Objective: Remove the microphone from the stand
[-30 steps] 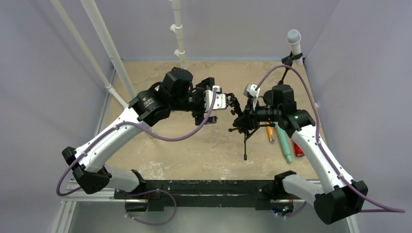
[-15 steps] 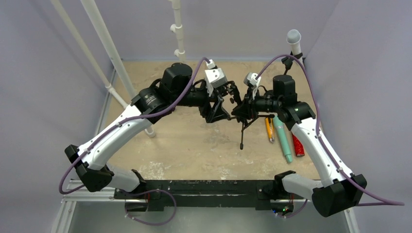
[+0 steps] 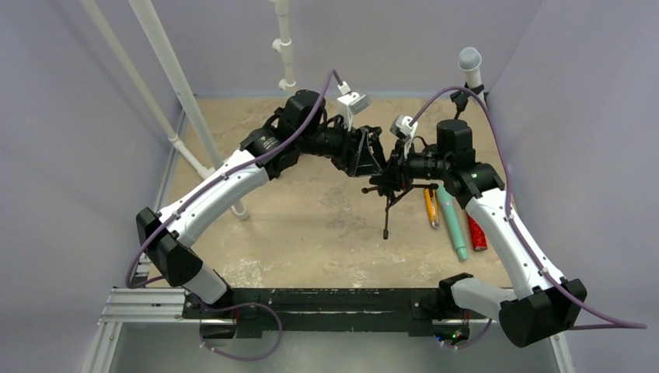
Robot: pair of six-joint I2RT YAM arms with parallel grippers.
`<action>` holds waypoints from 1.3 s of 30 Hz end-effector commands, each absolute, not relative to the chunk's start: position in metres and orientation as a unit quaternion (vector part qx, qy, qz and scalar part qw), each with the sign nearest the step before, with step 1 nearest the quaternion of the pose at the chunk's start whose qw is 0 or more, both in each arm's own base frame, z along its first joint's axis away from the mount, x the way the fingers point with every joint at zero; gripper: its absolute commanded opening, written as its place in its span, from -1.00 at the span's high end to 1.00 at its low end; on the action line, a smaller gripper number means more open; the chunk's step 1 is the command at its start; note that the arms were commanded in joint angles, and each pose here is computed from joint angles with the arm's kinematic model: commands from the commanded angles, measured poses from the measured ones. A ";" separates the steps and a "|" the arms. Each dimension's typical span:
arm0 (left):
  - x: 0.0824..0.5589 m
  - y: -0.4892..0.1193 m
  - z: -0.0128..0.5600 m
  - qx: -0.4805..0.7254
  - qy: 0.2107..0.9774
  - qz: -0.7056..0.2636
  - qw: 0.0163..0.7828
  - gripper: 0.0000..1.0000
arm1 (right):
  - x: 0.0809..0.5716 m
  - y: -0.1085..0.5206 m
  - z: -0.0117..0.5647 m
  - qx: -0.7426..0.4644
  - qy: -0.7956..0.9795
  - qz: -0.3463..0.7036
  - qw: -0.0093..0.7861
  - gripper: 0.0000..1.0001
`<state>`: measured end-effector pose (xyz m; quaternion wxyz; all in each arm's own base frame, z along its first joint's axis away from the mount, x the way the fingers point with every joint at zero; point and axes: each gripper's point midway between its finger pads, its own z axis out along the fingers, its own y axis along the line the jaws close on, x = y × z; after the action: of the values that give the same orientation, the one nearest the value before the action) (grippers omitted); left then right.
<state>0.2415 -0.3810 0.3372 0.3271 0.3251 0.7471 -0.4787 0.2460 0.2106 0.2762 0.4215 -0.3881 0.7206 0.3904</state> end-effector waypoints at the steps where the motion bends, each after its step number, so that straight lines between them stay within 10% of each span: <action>1: 0.249 -0.390 0.378 0.307 0.716 -0.518 0.353 -0.27 | 0.246 0.218 0.305 -0.407 0.676 0.406 0.460 1.00; 22: 0.264 -0.410 0.358 0.280 0.733 -0.528 0.325 0.21 | 0.241 0.219 0.297 -0.406 0.675 0.416 0.454 1.00; 28: 0.258 -0.410 0.353 0.294 0.727 -0.532 0.319 0.89 | 0.242 0.218 0.297 -0.402 0.679 0.410 0.458 1.00; 39: 0.266 -0.383 0.365 0.297 0.724 -0.509 0.359 1.00 | 0.244 0.212 0.296 -0.392 0.691 0.389 0.467 0.31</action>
<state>0.2606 -0.4011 0.3264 0.3026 0.2946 0.7510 -0.5075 0.2436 0.2115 0.2702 0.4202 -0.3745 0.7218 0.4026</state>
